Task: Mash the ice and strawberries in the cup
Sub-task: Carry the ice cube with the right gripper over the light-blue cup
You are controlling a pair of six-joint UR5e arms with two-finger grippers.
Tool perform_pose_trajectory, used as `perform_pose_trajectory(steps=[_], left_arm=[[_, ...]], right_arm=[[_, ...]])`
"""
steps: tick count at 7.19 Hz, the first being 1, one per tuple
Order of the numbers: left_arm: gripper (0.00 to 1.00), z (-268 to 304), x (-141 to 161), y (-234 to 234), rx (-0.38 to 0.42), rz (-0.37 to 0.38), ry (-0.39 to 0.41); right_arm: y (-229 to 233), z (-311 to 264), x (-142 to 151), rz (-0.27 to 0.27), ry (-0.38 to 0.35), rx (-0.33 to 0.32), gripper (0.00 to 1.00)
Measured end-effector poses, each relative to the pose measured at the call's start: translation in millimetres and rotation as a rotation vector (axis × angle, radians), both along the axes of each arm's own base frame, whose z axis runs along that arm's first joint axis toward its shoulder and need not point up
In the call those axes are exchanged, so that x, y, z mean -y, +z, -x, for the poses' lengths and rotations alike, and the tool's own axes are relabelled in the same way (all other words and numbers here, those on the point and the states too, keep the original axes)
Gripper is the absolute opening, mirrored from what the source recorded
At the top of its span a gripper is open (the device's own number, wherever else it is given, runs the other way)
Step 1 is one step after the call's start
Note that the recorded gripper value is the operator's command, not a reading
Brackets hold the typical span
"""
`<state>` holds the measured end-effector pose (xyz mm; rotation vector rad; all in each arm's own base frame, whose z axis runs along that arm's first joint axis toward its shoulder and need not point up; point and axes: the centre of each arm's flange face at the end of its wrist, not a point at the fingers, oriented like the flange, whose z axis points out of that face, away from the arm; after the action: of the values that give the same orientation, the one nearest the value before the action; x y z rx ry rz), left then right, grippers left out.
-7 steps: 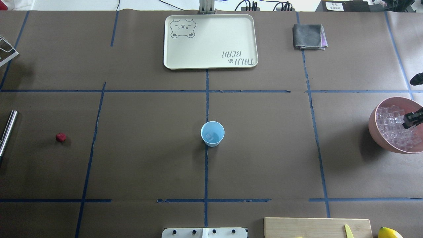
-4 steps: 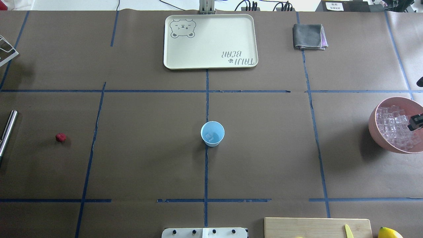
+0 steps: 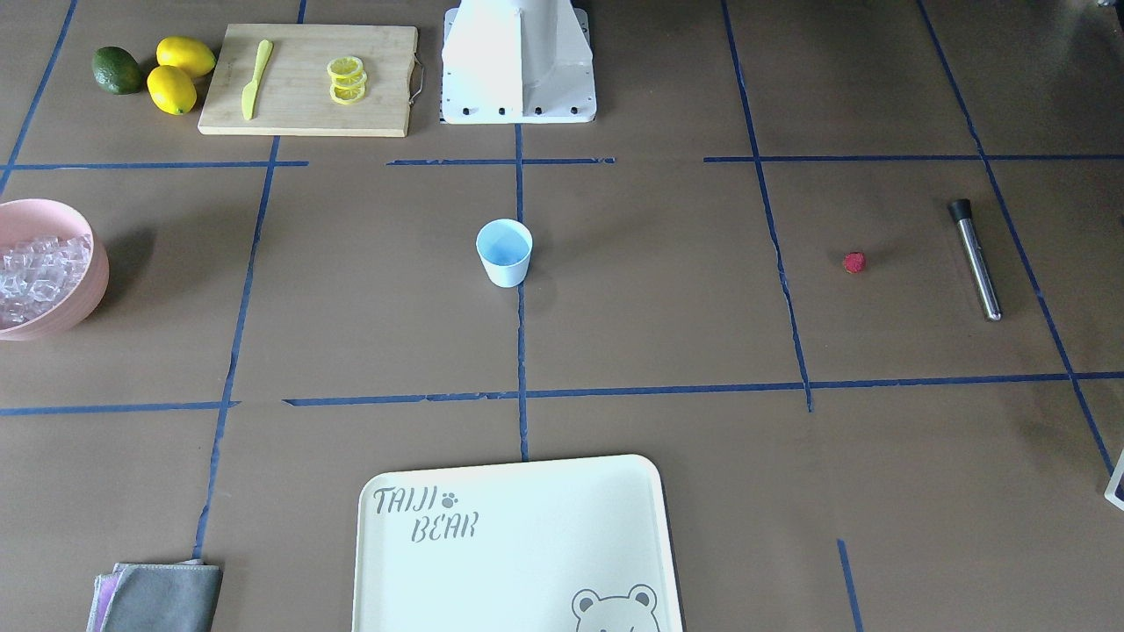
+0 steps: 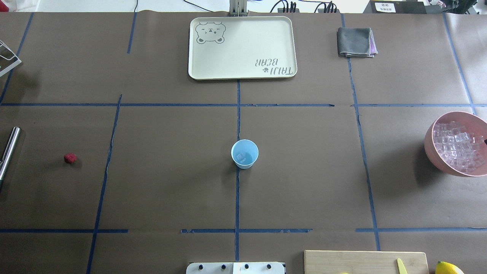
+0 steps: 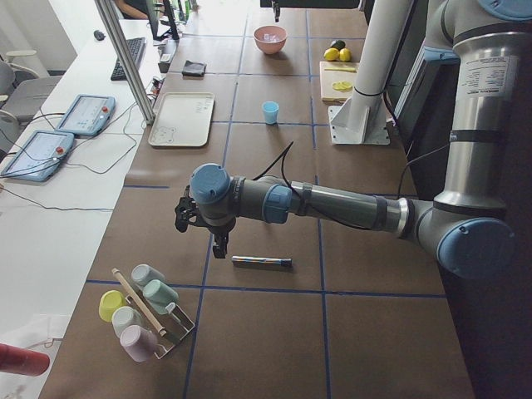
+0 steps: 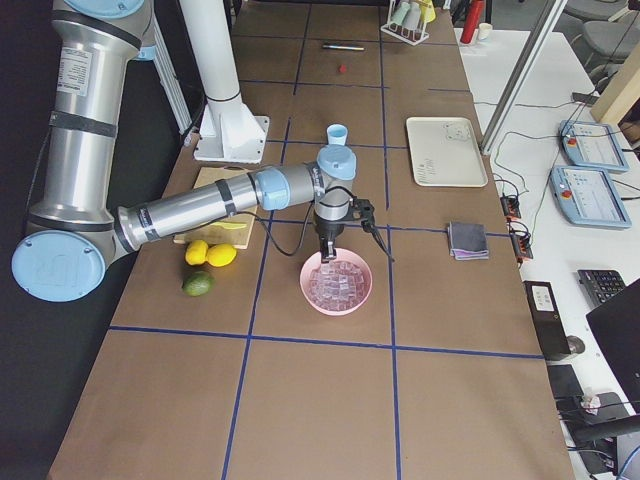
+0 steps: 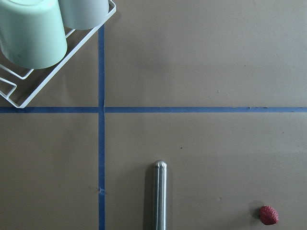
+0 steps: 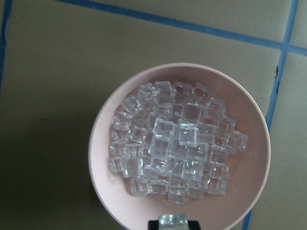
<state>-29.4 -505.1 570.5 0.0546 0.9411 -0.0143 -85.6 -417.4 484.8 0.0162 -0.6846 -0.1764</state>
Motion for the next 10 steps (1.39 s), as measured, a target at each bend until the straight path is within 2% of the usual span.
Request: perform_pose_trajectory(steps=[2, 4, 5, 7, 8, 10], left_arm=[[1.00, -3, 0, 1, 0.000, 0.003, 0.004], [1.00, -3, 0, 2, 0.000, 0.007, 0.006], [1.00, -4, 0, 3, 0.001, 0.010, 0.007], [1.00, -5, 1, 4, 0.002, 0.012, 0.009], [1.00, -5, 1, 5, 0.002, 0.014, 0.010], [1.00, -6, 2, 7, 0.003, 0.015, 0.011]], right_arm=[[-91, 43, 40, 0.020, 0.034, 0.059, 0.00], [-195, 142, 56, 0.091, 0.052, 0.111, 0.00], [-239, 201, 51, 0.135, 0.071, 0.117, 0.00], [-314, 330, 31, 0.175, 0.127, 0.096, 0.00], [-336, 383, 28, 0.182, 0.149, 0.089, 0.01], [-351, 435, 21, 0.180, 0.159, 0.064, 0.02]])
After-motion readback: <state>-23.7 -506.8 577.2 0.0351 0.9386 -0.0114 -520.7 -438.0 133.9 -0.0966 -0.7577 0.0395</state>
